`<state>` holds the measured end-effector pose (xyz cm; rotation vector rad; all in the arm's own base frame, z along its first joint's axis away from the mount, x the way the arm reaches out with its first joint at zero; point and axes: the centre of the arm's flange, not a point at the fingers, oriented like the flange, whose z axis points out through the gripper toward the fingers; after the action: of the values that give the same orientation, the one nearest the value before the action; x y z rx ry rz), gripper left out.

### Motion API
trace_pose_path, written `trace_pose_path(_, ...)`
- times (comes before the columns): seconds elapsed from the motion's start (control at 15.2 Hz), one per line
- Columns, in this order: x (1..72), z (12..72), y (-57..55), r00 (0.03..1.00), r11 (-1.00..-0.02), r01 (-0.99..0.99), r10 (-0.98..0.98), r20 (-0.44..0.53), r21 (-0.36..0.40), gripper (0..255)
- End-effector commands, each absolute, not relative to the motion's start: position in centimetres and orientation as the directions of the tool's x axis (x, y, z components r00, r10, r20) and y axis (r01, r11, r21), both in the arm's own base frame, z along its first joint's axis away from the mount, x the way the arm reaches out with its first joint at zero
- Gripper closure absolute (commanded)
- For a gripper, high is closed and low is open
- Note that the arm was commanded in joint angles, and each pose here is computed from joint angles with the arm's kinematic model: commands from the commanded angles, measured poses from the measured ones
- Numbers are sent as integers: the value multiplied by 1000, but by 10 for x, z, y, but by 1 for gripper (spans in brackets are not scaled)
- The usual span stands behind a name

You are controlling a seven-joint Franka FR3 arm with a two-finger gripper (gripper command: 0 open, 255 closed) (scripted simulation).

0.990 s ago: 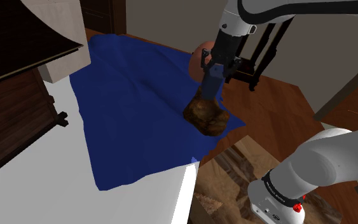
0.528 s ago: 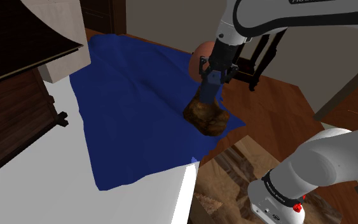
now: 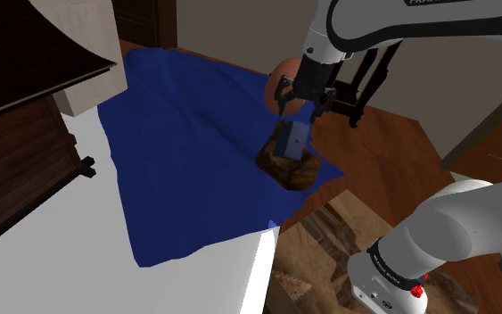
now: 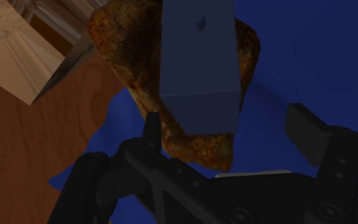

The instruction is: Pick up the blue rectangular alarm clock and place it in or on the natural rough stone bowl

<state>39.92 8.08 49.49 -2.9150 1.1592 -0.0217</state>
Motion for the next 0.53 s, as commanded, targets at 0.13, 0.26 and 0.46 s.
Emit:
trace_pose_path(0.13,399,495,81,727,-727,-687,-687,11,-9,0)
trace_pose_path(0.26,399,521,81,727,-727,-687,-687,11,-9,0)
trace_pose_path(0.46,398,545,81,727,-727,-687,-687,11,-9,0)
